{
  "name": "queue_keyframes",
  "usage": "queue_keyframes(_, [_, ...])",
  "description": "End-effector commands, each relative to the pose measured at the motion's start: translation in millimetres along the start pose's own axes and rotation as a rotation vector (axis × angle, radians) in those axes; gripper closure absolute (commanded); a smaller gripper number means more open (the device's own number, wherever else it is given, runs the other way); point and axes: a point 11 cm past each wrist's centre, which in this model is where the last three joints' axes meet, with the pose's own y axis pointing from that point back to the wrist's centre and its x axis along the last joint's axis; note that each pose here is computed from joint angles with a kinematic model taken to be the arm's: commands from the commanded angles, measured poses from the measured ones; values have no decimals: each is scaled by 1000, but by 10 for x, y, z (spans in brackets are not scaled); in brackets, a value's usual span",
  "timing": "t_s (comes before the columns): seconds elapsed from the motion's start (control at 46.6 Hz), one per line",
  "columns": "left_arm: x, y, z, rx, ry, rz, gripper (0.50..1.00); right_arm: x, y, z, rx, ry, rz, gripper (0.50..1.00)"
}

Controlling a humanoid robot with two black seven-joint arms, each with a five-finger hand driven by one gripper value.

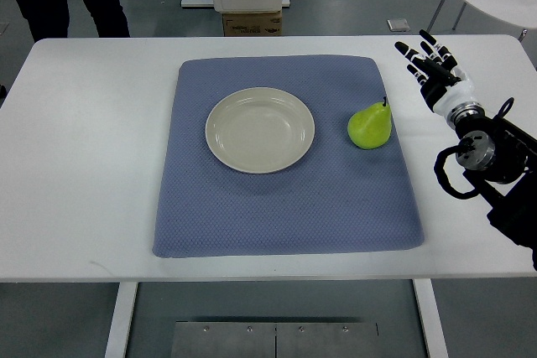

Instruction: Place pear on plate with right hand

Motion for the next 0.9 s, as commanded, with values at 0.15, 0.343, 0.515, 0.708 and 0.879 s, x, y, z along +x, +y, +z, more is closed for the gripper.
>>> queue_keyframes(0.15, [-7, -10, 29, -5, 1, -3, 500, -6, 0, 5, -1, -2, -1, 500])
queue_keyframes(0.343, [9, 1, -3, 0, 1, 4, 500, -1, 0, 4, -1, 0, 0, 500])
queue_keyframes(0.515, [4, 2, -4, 1, 0, 2, 500, -7, -3, -5, 4, 0, -1, 500])
queue_keyframes(0.708, [9, 1, -3, 0, 1, 4, 500, -9, -8, -19, 18, -1, 1, 500])
queue_keyframes(0.879, [9, 1, -3, 0, 1, 4, 500, 29, 13, -174, 166, 5, 10, 500])
